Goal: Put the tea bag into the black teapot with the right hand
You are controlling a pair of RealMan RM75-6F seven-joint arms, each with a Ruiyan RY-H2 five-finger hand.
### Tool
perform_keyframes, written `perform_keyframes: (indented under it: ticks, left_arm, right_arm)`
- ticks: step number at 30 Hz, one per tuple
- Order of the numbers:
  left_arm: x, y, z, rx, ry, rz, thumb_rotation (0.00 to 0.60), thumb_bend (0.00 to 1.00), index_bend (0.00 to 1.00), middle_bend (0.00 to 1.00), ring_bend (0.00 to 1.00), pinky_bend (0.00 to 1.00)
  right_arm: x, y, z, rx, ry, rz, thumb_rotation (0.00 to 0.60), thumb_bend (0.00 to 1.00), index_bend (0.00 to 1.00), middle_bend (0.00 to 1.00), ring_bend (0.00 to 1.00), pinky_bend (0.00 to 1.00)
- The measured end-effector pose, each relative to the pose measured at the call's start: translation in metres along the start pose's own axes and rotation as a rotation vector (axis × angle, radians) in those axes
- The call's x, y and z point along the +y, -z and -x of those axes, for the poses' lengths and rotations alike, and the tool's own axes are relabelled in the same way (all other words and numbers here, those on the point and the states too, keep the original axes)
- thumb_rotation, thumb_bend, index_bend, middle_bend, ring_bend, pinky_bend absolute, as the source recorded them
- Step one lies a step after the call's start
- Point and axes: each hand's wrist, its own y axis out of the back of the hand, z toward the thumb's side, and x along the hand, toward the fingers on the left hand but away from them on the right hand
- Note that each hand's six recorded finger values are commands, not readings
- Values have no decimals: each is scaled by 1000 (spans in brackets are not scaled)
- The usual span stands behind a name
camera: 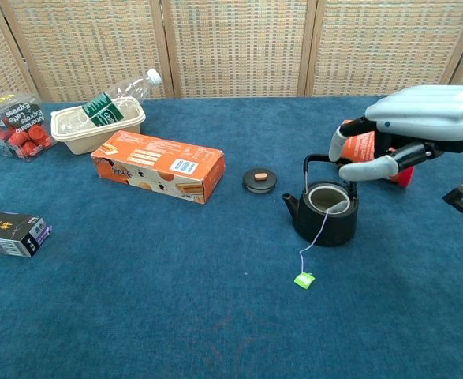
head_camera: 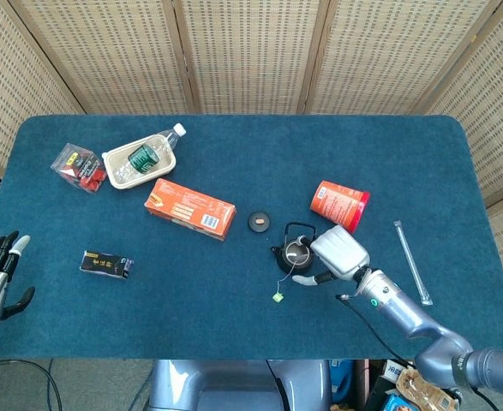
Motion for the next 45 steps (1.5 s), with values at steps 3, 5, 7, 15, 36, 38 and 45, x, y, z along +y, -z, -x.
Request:
perform_keyframes:
  ticks: [3,5,7,15,36,38,45]
  left_arm:
    - [0,0,0,2,-1,0,600,364,0,0,0,0]
    - [1,1,1,3,-3,1,600,365,0,0,0,0]
    - [1,1,1,5,-5,2,600,364,0,0,0,0]
    - [2,1,2,15,-17,8,600,364,0,0,0,0]
    - [6,0,9,34,-81,36,600,363,0,0,0,0]
    - [5,-1,10,32,-79,38,600,363,0,0,0,0]
    - [-2,-6,17,20,-49,40,600,363,0,0,0,0]
  right_arm:
    - [7,6,-7,-31,57,29,0,216,310,929,977,1000]
    - [11,12,-13,-58,93,49,0,216,310,906,969,1000]
    - [13,17,-19,-81,119,64,0,216,310,878,944,1000]
    - [16,35,-45,-183,201,117,0,215,307,679,725,933]
    - [-6,75,-134,-489,338,181,0,215,48,95,54,254]
    - [-9,75,-139,-497,338,172,0,215,46,82,35,229]
    - [-20,71,-155,-524,333,142,0,215,46,64,8,192]
